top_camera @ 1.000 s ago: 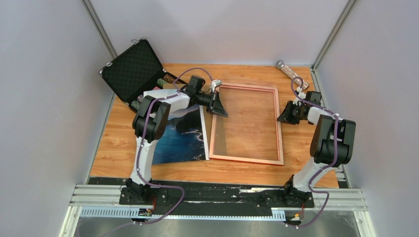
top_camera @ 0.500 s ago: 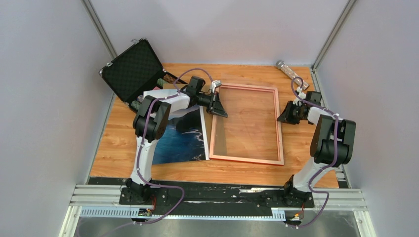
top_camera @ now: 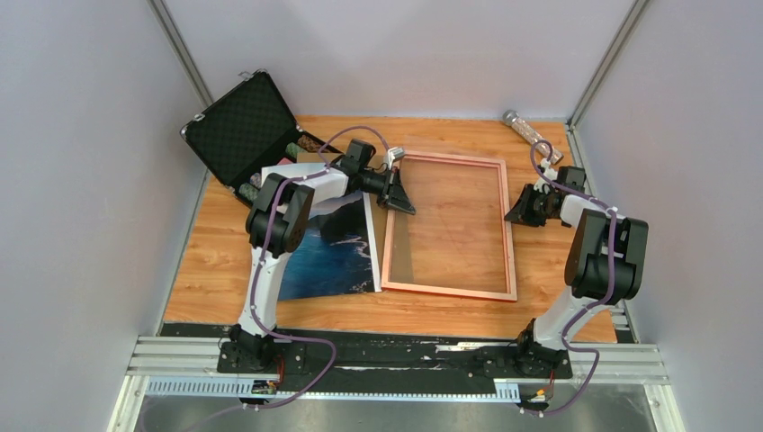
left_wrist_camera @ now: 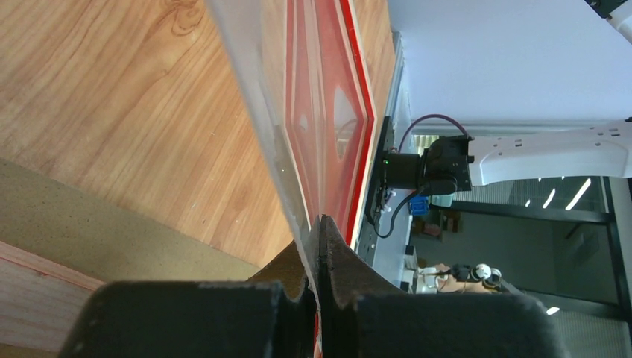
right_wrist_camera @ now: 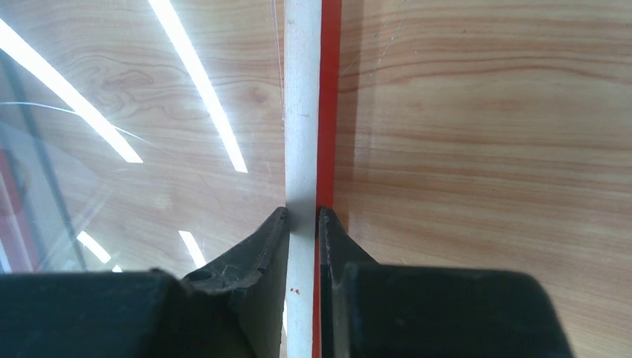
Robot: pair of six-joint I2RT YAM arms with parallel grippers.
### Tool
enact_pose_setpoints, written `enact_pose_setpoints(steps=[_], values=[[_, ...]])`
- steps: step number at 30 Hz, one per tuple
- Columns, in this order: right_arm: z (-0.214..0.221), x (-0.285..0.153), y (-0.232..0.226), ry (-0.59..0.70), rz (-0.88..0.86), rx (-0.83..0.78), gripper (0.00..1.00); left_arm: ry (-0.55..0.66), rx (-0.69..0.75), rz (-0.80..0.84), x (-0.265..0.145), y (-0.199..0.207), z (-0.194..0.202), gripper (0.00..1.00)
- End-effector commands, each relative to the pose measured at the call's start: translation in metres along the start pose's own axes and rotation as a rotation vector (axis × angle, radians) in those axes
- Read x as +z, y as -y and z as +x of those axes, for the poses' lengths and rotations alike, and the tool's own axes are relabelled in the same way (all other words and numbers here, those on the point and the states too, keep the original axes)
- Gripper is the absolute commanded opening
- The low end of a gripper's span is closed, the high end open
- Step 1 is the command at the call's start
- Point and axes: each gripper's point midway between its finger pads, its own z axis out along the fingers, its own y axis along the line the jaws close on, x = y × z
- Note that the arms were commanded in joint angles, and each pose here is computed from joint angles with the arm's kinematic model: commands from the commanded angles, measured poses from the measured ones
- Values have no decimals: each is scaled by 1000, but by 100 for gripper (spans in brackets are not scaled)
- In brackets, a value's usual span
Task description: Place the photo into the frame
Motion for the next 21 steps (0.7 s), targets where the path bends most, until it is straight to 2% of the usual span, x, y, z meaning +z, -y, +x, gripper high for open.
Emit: enact_pose_setpoints(steps=[1,21], values=[[-10,1,-1,18,-8,-30,16,-13,48,31,4,12,-5,0],[-9,1,-1,16,-9,-30,16,-29,22,-23,6,3,4,2]])
